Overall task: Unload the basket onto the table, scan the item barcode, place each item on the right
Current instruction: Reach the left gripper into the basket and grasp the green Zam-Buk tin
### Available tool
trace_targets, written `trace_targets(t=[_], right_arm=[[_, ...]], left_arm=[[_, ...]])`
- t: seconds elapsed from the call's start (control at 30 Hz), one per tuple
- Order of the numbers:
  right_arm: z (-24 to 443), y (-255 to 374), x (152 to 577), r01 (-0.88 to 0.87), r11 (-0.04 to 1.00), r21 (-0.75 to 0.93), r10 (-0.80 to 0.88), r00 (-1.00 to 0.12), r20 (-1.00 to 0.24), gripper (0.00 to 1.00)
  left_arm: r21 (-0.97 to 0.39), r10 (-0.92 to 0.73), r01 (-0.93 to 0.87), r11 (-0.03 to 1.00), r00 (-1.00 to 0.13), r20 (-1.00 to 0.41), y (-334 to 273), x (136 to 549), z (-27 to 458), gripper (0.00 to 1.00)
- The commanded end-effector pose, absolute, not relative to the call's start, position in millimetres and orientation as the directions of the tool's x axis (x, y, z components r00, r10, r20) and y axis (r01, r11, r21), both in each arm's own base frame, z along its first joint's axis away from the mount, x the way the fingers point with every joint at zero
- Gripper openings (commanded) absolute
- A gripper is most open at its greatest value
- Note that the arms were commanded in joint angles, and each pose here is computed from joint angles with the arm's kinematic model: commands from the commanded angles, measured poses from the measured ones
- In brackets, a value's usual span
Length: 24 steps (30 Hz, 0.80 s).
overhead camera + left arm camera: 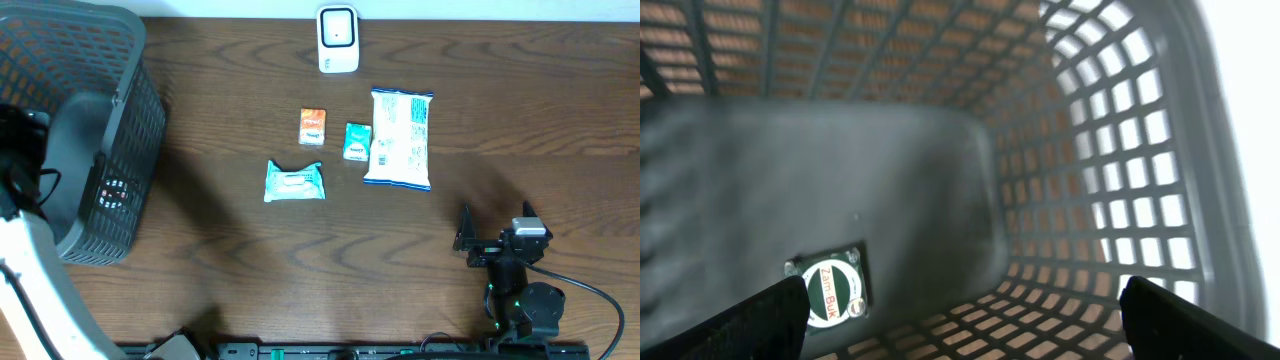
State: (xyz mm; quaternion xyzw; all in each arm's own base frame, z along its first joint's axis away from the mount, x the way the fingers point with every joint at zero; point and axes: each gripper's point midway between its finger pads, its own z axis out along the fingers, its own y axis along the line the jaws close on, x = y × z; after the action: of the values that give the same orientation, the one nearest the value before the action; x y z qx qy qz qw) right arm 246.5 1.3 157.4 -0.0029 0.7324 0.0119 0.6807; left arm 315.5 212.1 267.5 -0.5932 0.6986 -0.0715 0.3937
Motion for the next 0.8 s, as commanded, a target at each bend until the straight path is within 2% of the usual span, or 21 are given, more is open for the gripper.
trace_targets(t=[0.0, 0.07, 0.2, 0.37, 0.63, 0.77], right_arm=[[157, 0, 246, -0.014, 1.0, 0.006, 0.005, -0.073, -0.997, 0.99], [157, 0, 246, -0.014, 1.0, 0.006, 0.005, -0.073, -0.997, 0.99], [157, 0, 246, -0.014, 1.0, 0.006, 0.005, -0.073, -0.997, 0.99], [157, 0, 246, -0.014, 1.0, 0.006, 0.005, -0.073, -0.997, 0.99], [157, 0, 246, -0.014, 1.0, 0.006, 0.005, -0.073, -0.997, 0.99], [157, 0, 246, -0.014, 1.0, 0.006, 0.005, -0.073, -0.997, 0.99]], left_arm=[[-0.504, -0.886, -0.786, 0.358, -0.116, -0.449, 203, 334, 239, 0.98], [-0.464, -0.894, -0.806, 0.369, -0.17, -0.415, 198, 340, 217, 0.98], [-0.35, -0.911, -0.875, 0.334, -0.204, -0.358, 206, 339, 170, 0.98], [-0.256, -0.921, -0.905, 0.341, -0.267, -0.285, 208, 338, 125, 0.98], [-0.162, -0.926, -0.918, 0.363, -0.336, -0.172, 187, 335, 83, 0.98], [-0.101, -0.919, -0.922, 0.374, -0.355, -0.17, 179, 334, 71, 0.98]])
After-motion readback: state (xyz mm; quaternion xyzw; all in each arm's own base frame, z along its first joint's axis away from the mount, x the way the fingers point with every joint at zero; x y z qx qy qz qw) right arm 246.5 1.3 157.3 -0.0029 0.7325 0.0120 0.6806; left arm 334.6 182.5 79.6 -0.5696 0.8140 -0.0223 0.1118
